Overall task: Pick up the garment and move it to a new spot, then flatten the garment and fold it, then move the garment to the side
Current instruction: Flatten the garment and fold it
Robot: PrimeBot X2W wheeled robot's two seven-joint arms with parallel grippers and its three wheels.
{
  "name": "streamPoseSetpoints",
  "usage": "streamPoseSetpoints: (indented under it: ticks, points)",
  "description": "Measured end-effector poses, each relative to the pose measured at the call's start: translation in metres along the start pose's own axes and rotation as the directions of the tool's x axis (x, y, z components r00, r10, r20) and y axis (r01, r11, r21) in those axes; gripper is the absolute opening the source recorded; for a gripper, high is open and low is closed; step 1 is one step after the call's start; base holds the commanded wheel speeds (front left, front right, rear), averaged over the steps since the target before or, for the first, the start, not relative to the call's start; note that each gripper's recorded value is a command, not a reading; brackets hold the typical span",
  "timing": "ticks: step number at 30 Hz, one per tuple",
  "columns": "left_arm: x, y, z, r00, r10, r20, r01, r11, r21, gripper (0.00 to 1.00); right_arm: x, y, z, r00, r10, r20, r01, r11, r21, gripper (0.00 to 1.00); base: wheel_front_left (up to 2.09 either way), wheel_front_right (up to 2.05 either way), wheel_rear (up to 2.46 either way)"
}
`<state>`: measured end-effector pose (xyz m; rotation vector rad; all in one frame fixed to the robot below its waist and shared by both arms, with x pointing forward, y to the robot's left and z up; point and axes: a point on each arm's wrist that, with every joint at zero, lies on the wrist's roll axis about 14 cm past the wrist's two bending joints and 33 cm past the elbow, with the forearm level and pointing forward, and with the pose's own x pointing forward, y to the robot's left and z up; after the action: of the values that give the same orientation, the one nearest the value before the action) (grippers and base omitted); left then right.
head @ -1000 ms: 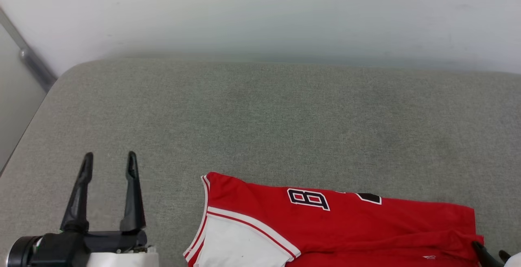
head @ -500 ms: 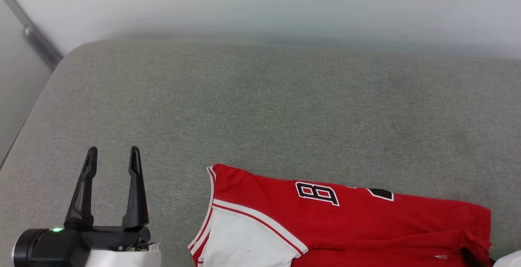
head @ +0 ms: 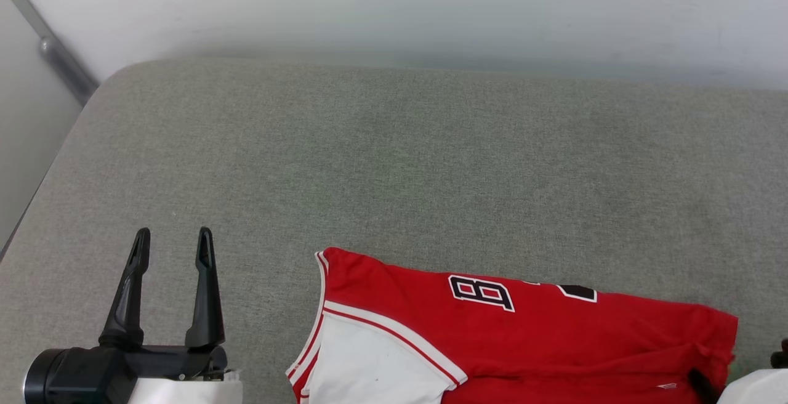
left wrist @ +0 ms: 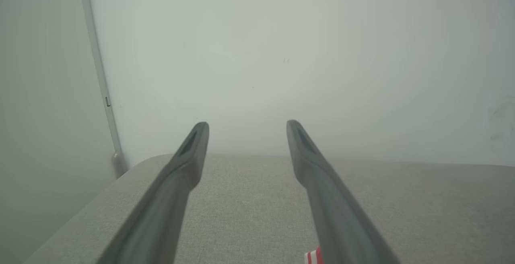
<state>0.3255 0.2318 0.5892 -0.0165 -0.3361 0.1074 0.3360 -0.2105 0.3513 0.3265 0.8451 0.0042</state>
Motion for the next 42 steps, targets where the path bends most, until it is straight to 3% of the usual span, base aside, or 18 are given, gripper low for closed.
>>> streamPoseSetpoints:
  ticks: [8,19,22,30,42]
  points:
    - [0.0,-0.003,0.001,1.0,-0.015,0.007,0.015,1.0,-0.008,1.0,-0.008,-0.011,0.016,0.994,-0.024,0.104,0.021,0.999,0.025,0.0,0.0,0.0,0.0]
    - [-0.003,-0.012,0.001,0.999,-0.043,0.005,0.043,0.999,-0.024,1.0,-0.038,-0.079,0.056,0.952,-0.201,0.23,0.197,0.98,0.04,0.0,0.0,0.0,0.0]
    - [-0.003,-0.012,0.003,0.999,-0.044,0.011,0.044,0.999,-0.025,1.0,-0.043,-0.081,0.064,0.943,-0.21,0.257,0.207,0.978,0.038,0.0,0.0,0.0,0.0]
    - [-0.006,-0.015,0.008,0.998,-0.057,0.026,0.058,0.998,-0.033,1.0,-0.049,-0.037,0.078,0.946,-0.094,0.311,0.109,0.994,-0.028,0.0,0.0,0.0,0.0]
    - [-0.021,-0.017,0.013,0.998,-0.053,0.033,0.055,0.997,-0.063,1.0,-0.058,0.063,0.048,0.955,0.153,0.252,-0.121,0.983,-0.138,0.0,0.0,0.0,0.0]
